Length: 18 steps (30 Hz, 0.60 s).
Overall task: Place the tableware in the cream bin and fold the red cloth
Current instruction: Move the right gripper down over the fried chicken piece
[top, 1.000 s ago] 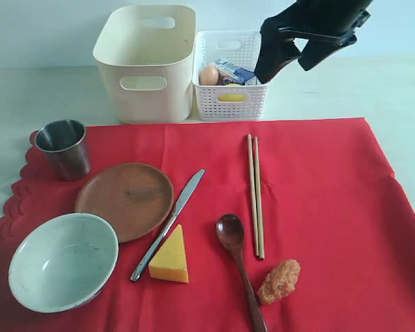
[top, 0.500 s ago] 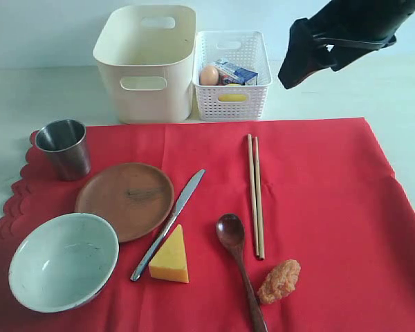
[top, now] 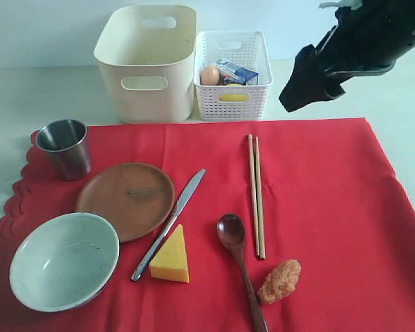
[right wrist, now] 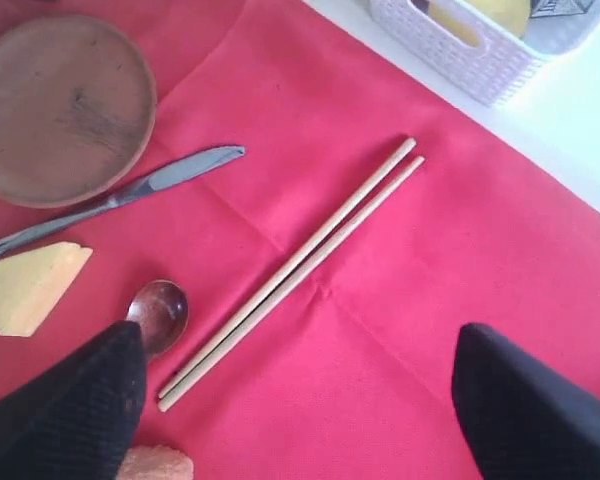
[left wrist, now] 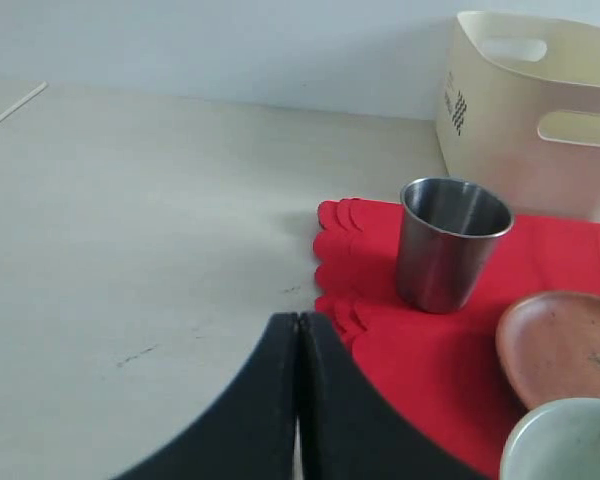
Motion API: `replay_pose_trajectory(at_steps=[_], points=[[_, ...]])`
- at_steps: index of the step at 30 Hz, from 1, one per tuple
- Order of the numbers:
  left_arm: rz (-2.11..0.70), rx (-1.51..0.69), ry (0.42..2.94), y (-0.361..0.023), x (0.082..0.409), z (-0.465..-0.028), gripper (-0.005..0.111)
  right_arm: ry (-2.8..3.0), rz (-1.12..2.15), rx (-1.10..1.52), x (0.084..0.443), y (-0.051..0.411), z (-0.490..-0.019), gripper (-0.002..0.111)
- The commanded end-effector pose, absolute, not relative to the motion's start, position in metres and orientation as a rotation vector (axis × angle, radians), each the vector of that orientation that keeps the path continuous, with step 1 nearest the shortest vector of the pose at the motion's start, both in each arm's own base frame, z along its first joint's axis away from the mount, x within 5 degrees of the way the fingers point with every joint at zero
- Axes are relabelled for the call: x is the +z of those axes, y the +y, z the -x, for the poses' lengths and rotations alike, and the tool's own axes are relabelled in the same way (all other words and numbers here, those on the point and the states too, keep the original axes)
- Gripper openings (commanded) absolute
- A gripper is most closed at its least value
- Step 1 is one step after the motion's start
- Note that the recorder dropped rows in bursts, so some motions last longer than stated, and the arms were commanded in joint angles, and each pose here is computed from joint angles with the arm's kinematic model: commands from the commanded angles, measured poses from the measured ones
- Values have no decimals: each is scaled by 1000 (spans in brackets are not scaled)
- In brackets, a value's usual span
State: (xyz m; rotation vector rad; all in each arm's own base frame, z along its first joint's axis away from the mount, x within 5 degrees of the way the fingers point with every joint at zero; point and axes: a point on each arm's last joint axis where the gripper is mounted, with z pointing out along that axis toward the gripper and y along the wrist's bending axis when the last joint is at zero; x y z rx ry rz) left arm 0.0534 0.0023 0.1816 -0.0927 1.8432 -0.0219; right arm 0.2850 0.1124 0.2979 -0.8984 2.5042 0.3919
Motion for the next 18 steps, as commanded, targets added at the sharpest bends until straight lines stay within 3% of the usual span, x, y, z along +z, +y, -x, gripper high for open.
replay_pose_trajectory(at_steps=[1,10,18], points=[[92,-21,1833,2,181,-53,0,2499,985,387,284,114,-292,78],[92,-21,1833,2,181,-53,0,2612,1204,436,231,121,-308,78],[92,-21,1833,2,181,-53,0,2500,1494,546,224,125,-301,74]])
